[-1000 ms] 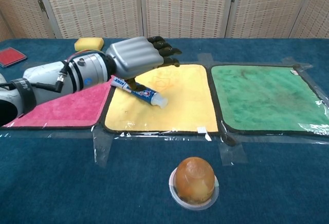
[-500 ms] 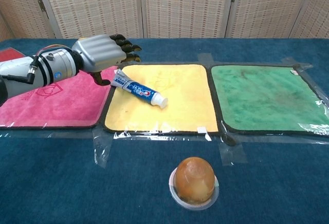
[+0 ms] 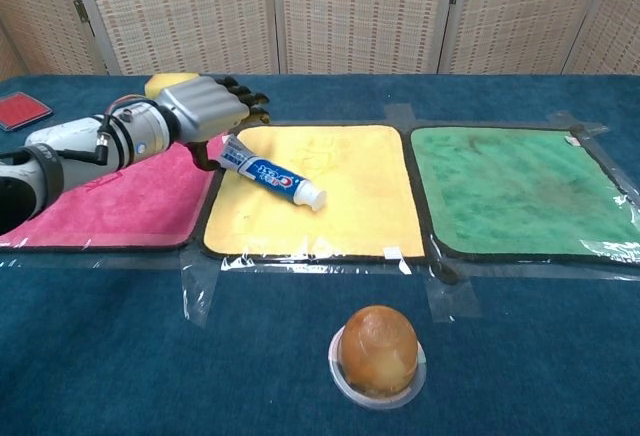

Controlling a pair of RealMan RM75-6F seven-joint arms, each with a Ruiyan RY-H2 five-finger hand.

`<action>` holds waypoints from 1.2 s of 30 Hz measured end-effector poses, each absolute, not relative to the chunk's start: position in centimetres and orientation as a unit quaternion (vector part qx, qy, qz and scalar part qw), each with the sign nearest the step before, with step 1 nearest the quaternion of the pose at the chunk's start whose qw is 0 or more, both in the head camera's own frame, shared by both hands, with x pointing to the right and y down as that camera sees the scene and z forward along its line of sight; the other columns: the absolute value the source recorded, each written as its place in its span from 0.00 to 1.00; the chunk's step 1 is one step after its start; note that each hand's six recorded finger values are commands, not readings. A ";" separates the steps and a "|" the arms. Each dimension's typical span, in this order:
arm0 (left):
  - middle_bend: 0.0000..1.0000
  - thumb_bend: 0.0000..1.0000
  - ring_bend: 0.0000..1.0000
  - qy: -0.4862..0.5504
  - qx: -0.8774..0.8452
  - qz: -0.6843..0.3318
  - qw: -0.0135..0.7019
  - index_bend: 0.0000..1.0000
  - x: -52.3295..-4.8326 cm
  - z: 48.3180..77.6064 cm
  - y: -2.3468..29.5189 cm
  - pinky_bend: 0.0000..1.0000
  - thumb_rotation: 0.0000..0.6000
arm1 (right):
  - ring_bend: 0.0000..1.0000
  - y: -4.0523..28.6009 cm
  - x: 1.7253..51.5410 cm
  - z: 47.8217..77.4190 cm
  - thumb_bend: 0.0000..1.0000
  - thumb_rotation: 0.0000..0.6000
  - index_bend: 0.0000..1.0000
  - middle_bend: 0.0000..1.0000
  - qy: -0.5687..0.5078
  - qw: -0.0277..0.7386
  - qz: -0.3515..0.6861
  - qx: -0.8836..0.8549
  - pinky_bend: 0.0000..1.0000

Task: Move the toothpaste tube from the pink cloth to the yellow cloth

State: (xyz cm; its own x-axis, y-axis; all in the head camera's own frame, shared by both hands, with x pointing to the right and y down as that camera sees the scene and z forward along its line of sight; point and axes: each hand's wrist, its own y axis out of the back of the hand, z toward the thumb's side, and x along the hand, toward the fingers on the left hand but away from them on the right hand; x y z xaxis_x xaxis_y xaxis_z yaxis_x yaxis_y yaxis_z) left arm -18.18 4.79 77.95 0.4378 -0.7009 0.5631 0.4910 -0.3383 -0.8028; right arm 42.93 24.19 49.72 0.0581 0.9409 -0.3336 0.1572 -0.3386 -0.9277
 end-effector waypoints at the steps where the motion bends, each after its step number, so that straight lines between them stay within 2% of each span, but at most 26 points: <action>1: 0.03 0.33 0.02 0.084 -0.629 -0.523 0.569 0.15 -18.0 78.0 4.8 0.03 1.00 | 0.07 24.2 43.0 49.7 0.21 1.00 0.04 0.05 -0.439 0.371 0.528 -0.625 0.03; 13: 0.03 0.33 0.02 0.085 -0.657 -0.473 0.581 0.16 -13.0 77.3 6.4 0.03 1.00 | 0.07 24.4 43.1 49.4 0.21 1.00 0.04 0.05 -0.441 0.372 0.530 -0.621 0.03; 22: 0.03 0.33 0.02 0.093 -0.666 -0.432 0.600 0.13 -9.7 75.7 7.4 0.03 1.00 | 0.07 24.5 43.3 49.4 0.21 1.00 0.04 0.05 -0.442 0.372 0.530 -0.621 0.03; 30: 0.03 0.34 0.02 0.167 -0.678 -0.448 0.559 0.13 -13.0 73.7 5.3 0.03 1.00 | 0.07 24.2 43.0 49.6 0.21 1.00 0.04 0.05 -0.435 0.377 0.523 -0.628 0.03; 36: 0.04 0.40 0.04 0.229 -0.701 -0.459 0.496 0.14 -16.7 72.0 4.8 0.03 1.00 | 0.07 23.6 42.5 50.0 0.21 1.00 0.04 0.05 -0.425 0.379 0.518 -0.638 0.03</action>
State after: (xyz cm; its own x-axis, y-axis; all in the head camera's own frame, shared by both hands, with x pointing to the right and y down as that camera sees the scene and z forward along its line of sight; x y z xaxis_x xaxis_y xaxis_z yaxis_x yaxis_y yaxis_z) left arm -16.72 4.81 71.99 0.4737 -0.7764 0.4157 0.1331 -0.4034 -0.9053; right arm 42.54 23.59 50.04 0.1026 0.9350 -0.3394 0.1489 -0.3517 -0.9242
